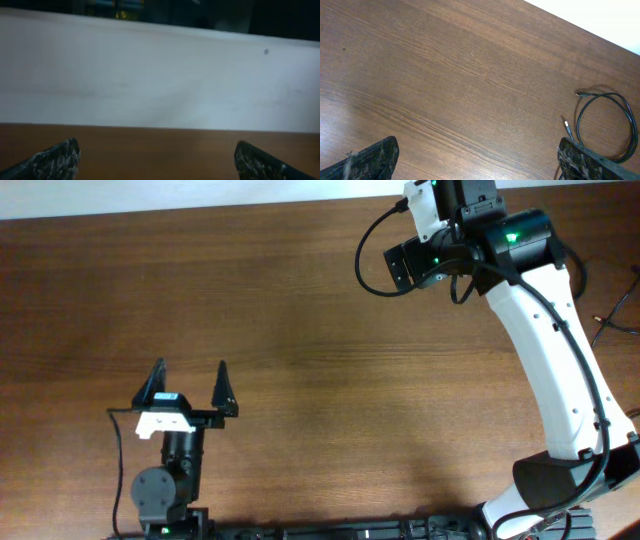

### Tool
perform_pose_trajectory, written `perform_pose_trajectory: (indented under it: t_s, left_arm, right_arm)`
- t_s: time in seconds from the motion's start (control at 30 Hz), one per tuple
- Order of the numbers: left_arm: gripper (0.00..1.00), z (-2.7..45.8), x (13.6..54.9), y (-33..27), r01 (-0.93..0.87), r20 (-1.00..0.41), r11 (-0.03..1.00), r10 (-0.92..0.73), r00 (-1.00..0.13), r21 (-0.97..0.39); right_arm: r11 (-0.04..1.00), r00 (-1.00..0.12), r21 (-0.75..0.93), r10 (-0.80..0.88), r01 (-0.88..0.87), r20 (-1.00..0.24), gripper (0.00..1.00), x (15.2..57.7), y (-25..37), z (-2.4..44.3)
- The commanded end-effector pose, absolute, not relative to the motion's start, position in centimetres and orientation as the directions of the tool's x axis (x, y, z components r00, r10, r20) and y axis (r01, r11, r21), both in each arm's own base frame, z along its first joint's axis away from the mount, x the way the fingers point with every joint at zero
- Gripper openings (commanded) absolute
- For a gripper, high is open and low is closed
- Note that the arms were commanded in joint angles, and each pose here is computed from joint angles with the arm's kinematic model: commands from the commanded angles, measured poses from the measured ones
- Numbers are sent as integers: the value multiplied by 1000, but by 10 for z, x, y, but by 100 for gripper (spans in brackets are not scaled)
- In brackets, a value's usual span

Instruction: Untangle cables

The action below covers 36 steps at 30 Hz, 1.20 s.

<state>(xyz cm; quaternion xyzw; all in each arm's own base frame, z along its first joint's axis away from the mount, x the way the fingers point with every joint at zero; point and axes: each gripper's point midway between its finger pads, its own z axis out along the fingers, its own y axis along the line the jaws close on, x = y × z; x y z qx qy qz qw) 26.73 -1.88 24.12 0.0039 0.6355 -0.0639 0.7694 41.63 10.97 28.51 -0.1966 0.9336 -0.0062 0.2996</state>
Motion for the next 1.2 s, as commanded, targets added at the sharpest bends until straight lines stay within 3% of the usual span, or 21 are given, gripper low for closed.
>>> perform_pose_trajectory:
  t_s: [0.0, 0.17, 0.6, 0.8, 1.17]
  left_arm:
    - [99, 228, 261, -10, 63, -977, 996, -79, 199, -67]
    - [99, 222, 258, -3, 20, -981, 997, -78, 175, -76]
    - [99, 158, 245, 18, -108, -996, 992, -65, -67, -57]
    - [99, 157, 245, 14, -83, -995, 995, 52, -80, 58]
    - [99, 157, 246, 9, -50, -996, 997, 51, -79, 55]
  right_arm:
    - [927, -739, -131, -360, -350, -570, 99, 417, 110, 291]
    - [927, -739, -131, -360, -350, -570, 99, 417, 110, 291]
    - [927, -739, -131, -360, -350, -570, 99, 417, 110, 291]
    - [927, -739, -131, -360, -350, -570, 99, 417, 110, 291]
    - [927, -739, -131, -360, -350, -570, 99, 417, 110, 291]
